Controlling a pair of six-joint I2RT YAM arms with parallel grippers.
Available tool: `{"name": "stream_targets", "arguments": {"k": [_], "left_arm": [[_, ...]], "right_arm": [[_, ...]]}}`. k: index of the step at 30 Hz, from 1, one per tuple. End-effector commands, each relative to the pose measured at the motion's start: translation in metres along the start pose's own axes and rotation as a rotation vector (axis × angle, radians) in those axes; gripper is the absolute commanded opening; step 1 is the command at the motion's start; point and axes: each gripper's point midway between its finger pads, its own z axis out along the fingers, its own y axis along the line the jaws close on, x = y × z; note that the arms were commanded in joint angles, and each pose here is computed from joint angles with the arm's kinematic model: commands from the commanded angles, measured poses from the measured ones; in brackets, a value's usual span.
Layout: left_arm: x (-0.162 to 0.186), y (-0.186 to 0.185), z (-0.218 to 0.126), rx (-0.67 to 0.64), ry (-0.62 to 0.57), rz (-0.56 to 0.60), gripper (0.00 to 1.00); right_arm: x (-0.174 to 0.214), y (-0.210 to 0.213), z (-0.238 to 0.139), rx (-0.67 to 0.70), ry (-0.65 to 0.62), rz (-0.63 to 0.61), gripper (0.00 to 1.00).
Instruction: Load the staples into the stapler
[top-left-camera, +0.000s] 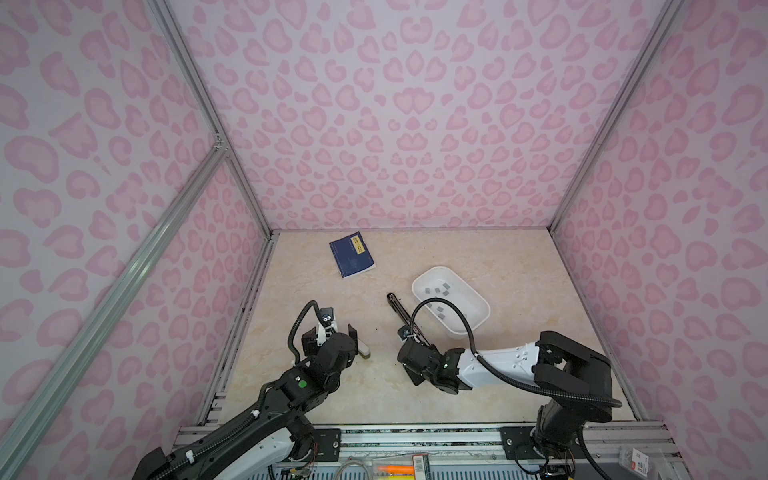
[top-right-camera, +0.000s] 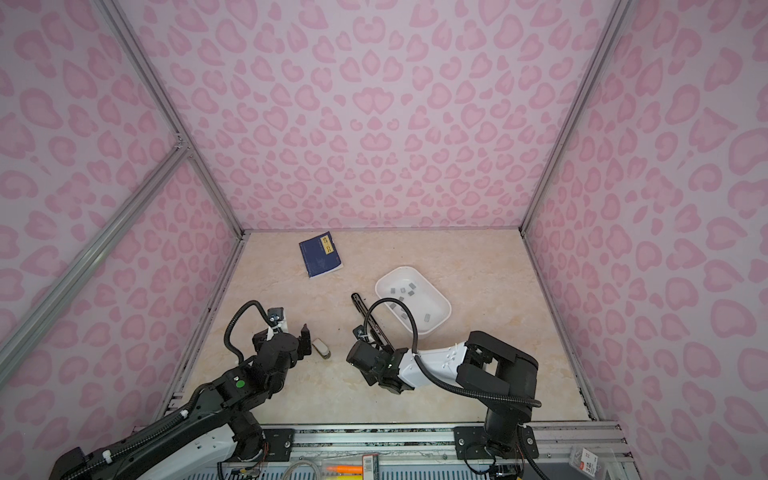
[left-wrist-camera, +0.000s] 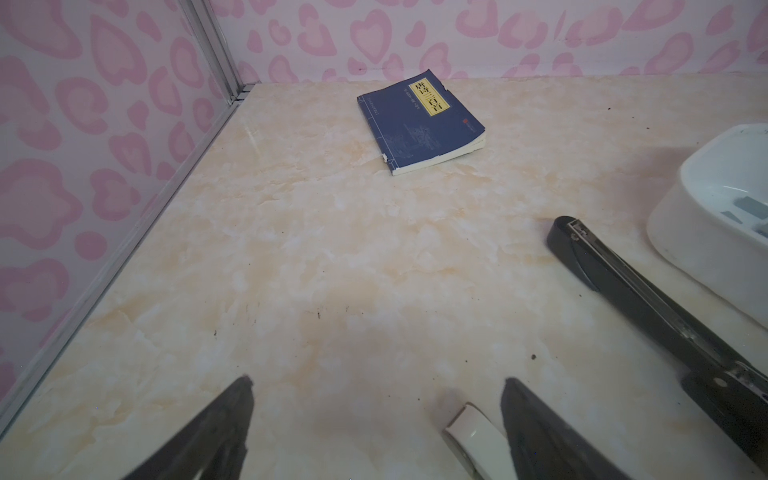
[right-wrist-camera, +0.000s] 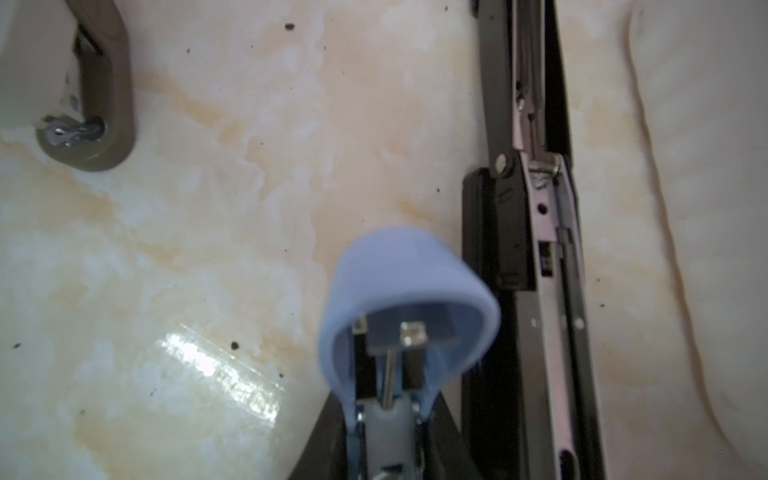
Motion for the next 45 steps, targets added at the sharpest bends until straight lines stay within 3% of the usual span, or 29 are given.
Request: {"name": "stream_targets", "arguments": {"k": [1, 6, 18, 27, 45], "left_arm": [[-0.007, -0.004, 0.0, 0.013, -0.015, -0.019, 0.93], [-0.008, -0.003, -0.002, 0.023, -0.024, -0.027, 0.94], [-0.009, -0.001, -0.007, 0.04, -0.046, -0.053, 0.96], [-0.009, 0.0, -0.008, 0.043, -0.05, -0.057, 0.96], [-0.009, 0.002, -0.009, 0.043, -0.058, -0.069, 0.97]], "right_arm": [[0.008, -0.008, 0.005, 0.034, 0.015, 0.025, 0.23], [0.005, -0.011, 0.001, 0.04, -0.015, 0.046, 0.37], [-0.019, -0.018, -0.035, 0.049, -0.13, 0.052, 0.5], [-0.045, 0.049, -0.073, -0.145, -0.3, -0.153, 0.74], [-0.092, 0.106, 0.001, -0.25, -0.327, -0.189, 0.75]]}}
